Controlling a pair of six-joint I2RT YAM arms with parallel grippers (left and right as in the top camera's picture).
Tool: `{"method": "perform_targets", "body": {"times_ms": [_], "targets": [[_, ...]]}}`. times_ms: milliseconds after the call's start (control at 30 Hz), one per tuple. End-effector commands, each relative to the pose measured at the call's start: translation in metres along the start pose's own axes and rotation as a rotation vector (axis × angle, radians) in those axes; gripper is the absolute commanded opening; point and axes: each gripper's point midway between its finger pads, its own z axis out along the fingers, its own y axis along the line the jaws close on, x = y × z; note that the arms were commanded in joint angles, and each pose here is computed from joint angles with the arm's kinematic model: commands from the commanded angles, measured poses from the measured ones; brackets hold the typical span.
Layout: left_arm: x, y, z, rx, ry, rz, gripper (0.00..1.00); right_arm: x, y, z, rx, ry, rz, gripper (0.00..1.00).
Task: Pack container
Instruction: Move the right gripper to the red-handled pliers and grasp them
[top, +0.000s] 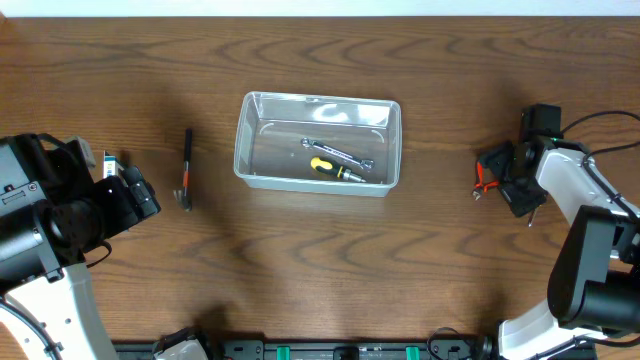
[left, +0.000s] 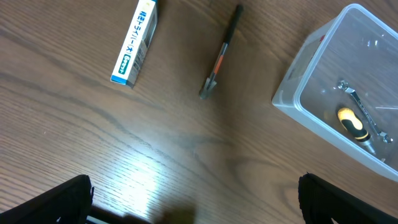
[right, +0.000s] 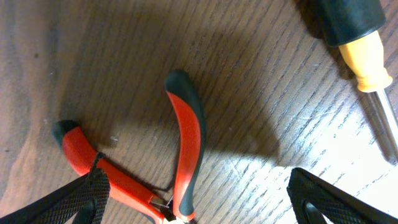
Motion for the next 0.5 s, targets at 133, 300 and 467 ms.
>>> {"method": "perform_targets", "body": {"times_ms": [133,300,467], "targets": [[-0.002,0.0,-0.004,0.002,-0.014,0.012,0.98,0.002,-0.012,0.019,0.059,0.011,0.035,0.94],[-0.002,0.0,-0.004,0.002,-0.013,0.012,0.98,0.003,-0.012,0.024,0.067,0.017,0.033,0.94],[-0.002,0.0,-0.004,0.002,-0.014,0.012,0.98,0.003,-0.01,0.025,0.055,0.018,0.034,0.89]]}}
